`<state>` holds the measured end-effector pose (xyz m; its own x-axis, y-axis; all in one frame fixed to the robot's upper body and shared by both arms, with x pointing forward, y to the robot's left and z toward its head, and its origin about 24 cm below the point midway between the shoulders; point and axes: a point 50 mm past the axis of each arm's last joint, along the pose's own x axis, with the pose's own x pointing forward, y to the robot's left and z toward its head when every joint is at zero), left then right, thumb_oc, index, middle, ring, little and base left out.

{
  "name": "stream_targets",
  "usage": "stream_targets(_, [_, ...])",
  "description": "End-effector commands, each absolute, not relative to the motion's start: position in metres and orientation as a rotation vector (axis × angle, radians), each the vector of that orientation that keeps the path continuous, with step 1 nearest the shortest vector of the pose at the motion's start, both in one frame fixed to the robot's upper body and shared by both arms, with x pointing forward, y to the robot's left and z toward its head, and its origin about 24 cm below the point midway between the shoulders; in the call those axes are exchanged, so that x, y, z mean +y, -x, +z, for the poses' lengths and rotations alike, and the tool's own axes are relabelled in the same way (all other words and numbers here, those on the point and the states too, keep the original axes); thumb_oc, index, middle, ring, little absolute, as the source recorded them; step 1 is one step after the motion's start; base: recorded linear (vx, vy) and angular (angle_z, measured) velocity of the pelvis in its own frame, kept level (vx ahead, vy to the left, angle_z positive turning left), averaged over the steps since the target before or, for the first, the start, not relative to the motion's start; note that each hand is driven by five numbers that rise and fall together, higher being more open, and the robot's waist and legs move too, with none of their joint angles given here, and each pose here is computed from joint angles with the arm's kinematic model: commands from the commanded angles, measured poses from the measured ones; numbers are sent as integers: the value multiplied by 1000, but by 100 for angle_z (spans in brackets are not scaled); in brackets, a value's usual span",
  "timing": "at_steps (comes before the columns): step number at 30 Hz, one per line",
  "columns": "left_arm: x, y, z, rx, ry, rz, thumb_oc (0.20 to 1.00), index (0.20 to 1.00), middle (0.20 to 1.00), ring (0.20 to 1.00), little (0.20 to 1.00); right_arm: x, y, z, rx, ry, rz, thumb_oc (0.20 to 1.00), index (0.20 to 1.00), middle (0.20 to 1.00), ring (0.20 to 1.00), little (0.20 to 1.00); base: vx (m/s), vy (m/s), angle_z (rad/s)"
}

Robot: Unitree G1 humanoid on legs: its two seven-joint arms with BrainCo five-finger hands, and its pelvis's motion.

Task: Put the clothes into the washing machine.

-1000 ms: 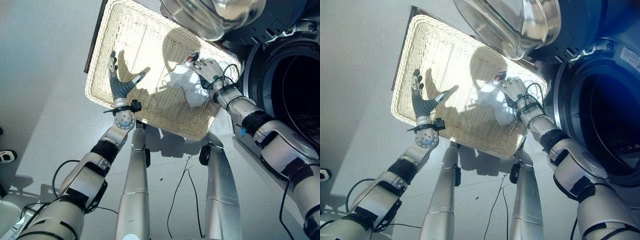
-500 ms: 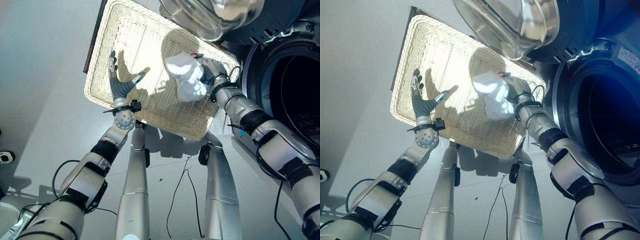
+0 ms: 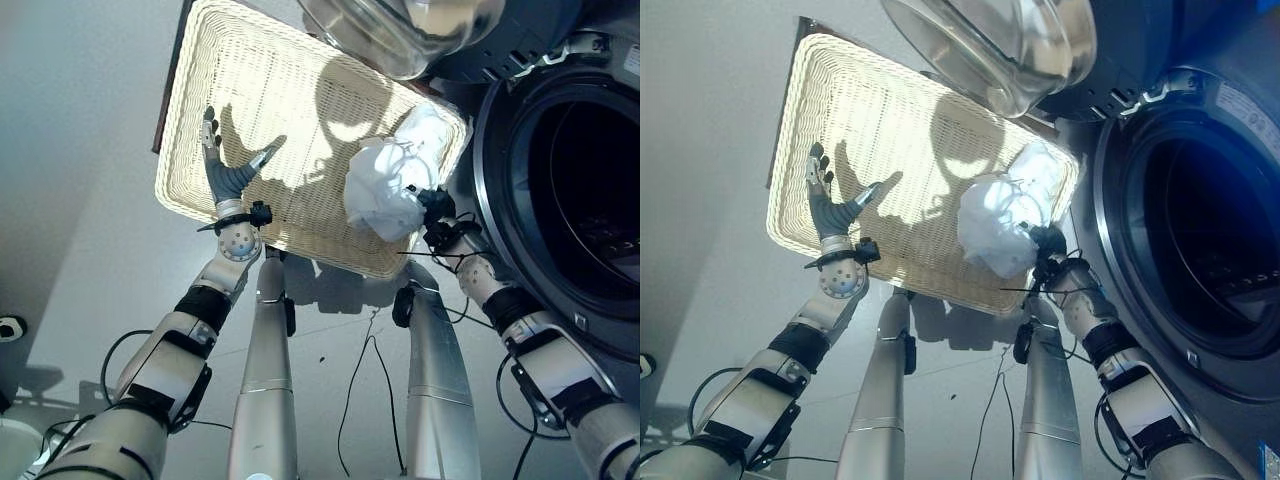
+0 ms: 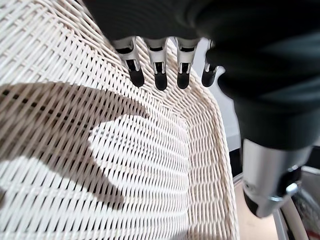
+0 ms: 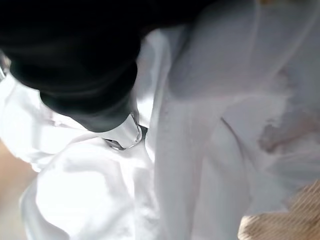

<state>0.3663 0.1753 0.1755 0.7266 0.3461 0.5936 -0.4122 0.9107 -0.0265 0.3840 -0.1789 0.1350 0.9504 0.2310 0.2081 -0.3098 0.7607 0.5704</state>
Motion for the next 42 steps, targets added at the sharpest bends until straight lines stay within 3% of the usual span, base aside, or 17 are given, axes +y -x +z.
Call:
stream_targets(1, [187, -361, 194, -728, -17, 465, 1000, 1000, 1000, 1000, 1000, -202, -377, 178, -427, -848, 339, 200, 200, 200, 200, 200, -1, -4, -5])
stream_targets(14, [214, -357, 190, -735, -36, 488, 1000, 1000, 1000, 1000, 1000, -291, -357, 172, -725, -1147, 40, 200, 200, 200, 200, 200, 0, -2, -1])
stream_targets(22, [211, -360, 193, -738, -41, 480, 1000, 1000, 1000, 1000, 1000, -331, -357, 138, -354, -1092, -515, 200, 200, 200, 200, 200, 1, -2, -4])
stream_targets(25, [210, -360, 191, -736, -53, 473, 1000, 1000, 1000, 1000, 1000, -361, -348, 159, -385, -1096, -761, 200, 200, 200, 200, 200, 7, -20, -2])
stream_targets(29, [212, -354, 188, -740, -81, 471, 1000, 1000, 1000, 1000, 1000, -391, -318, 208, -652, -1085, -1119, 200, 200, 200, 200, 200, -14, -49, -1])
stream_targets(34, [225, -348, 187, -736, -86, 492, 1000, 1000, 1000, 1000, 1000, -399, -284, 259, -927, -995, -1277, 200, 200, 200, 200, 200, 0, 0, 0])
stream_targets(37, [234, -349, 192, -731, -96, 499, 1000, 1000, 1000, 1000, 1000, -408, -275, 269, -960, -924, -1289, 200, 200, 200, 200, 200, 0, 0, 0])
stream_targets(38, [235, -349, 193, -731, -98, 499, 1000, 1000, 1000, 1000, 1000, -411, -274, 269, -957, -909, -1291, 294, 294, 294, 294, 294, 0, 0, 0])
stream_targets(39, [236, -350, 195, -730, -101, 497, 1000, 1000, 1000, 1000, 1000, -414, -273, 268, -954, -907, -1286, 564, 564, 564, 564, 564, 0, 0, 0])
stream_targets(40, [239, -351, 199, -734, -100, 498, 1000, 1000, 1000, 1000, 1000, -419, -274, 264, -920, -890, -1257, 1000, 1000, 1000, 1000, 1000, 0, 0, 0])
stream_targets(42, [241, -352, 198, -723, -103, 495, 1000, 1000, 1000, 1000, 1000, -423, -278, 254, -839, -851, -1241, 1000, 1000, 1000, 1000, 1000, 15, -7, 0])
